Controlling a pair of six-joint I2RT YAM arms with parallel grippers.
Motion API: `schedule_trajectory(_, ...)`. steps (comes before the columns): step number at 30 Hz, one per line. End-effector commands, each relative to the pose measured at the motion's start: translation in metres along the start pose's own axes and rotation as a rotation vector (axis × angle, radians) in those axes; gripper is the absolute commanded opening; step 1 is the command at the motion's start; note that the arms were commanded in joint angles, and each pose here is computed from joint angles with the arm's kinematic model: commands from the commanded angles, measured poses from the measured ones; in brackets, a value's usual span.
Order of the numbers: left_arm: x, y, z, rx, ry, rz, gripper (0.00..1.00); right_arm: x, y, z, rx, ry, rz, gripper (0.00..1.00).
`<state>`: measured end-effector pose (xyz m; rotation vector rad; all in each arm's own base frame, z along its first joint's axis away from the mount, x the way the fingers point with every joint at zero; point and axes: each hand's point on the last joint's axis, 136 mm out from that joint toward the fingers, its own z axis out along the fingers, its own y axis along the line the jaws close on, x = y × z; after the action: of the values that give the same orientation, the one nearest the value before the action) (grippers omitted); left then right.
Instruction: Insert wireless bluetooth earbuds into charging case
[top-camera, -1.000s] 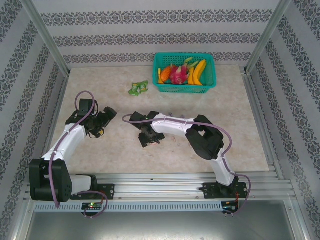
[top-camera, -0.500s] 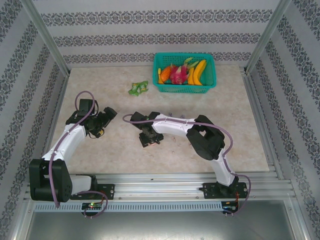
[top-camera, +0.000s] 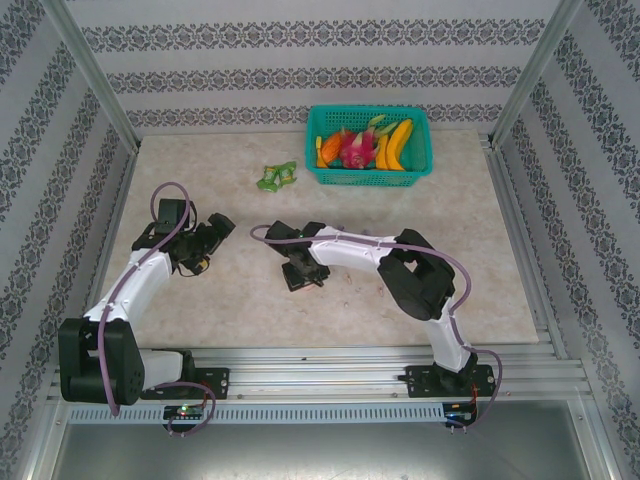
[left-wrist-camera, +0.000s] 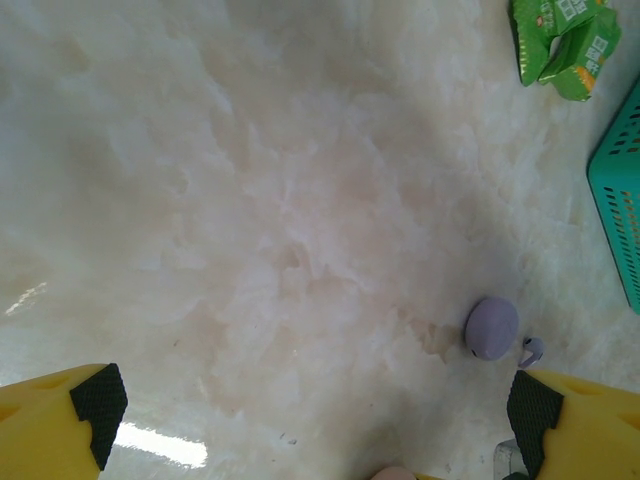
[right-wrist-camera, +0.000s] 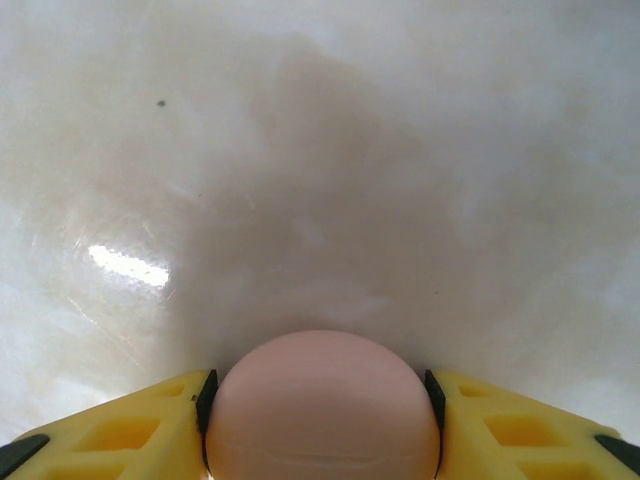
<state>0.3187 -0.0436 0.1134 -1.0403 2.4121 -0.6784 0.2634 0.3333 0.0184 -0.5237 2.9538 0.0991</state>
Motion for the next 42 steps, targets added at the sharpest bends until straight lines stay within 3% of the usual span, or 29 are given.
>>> schedule_trajectory(1,-0.004,-0.004,-0.006,0.05,-0.04,-0.012,1.0,-0.011,-0.005,-0.022,-0.031,-0.045,0.074,0.49)
schedule_trajectory(7,0.01,-0.001,-0.011,0.069,-0.061,-0.008,1.0,-0.04,-0.004,-0.032,-0.178,-0.087,0.254,0.49)
schedule_trajectory(12,0.037,-0.022,0.002,0.256,-0.04,0.031,1.0,-0.066,0.001,-0.035,-0.308,-0.106,0.413,0.49)
schedule_trajectory(20,0.08,-0.047,0.017,0.423,-0.065,0.206,1.0,-0.095,-0.002,-0.04,-0.416,-0.134,0.6,0.5)
schedule_trajectory(30,0.111,-0.07,0.032,0.483,-0.161,0.443,0.98,-0.127,-0.008,-0.054,-0.552,-0.165,0.769,0.51)
schedule_trajectory(42,0.109,-0.091,0.053,0.465,-0.26,0.492,0.69,-0.137,-0.01,-0.057,-0.658,-0.151,0.893,0.51)
